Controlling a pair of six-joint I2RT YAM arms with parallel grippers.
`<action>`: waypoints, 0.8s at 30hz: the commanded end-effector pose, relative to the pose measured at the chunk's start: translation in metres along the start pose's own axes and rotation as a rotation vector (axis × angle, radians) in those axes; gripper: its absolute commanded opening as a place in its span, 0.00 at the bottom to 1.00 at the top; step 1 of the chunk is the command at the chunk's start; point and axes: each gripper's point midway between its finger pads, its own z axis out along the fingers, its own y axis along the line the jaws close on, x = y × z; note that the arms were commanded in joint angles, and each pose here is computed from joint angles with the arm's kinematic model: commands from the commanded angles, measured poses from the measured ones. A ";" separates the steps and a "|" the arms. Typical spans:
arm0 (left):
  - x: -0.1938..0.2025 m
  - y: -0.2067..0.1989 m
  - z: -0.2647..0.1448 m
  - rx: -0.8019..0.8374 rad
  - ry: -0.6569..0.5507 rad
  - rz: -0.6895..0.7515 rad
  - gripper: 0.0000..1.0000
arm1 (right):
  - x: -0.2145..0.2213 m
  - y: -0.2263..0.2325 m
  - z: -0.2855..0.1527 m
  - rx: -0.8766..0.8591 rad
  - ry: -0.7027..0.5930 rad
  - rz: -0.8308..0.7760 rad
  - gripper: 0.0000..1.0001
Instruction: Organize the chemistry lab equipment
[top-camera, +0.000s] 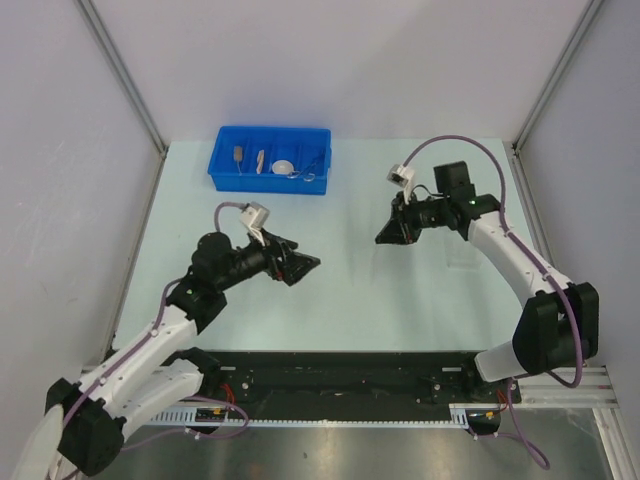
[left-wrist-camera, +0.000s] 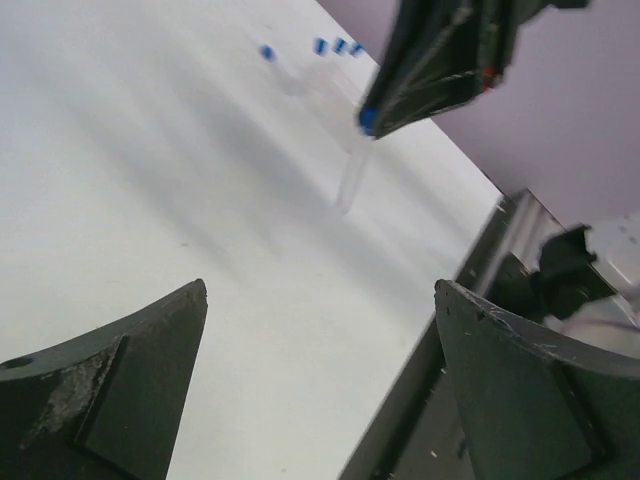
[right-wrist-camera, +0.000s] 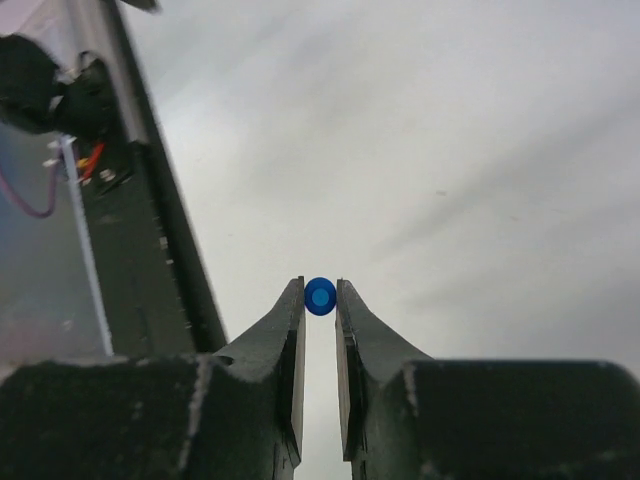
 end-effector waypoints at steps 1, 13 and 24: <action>-0.015 0.040 -0.028 -0.195 -0.066 -0.005 1.00 | -0.018 -0.033 -0.040 0.205 -0.047 -0.090 0.05; -0.020 0.086 -0.059 -0.464 0.025 -0.043 1.00 | -0.023 -0.114 -0.149 0.635 -0.150 -0.058 0.06; -0.046 0.097 -0.090 -0.620 0.017 0.151 1.00 | -0.021 -0.145 -0.196 0.820 -0.185 -0.056 0.07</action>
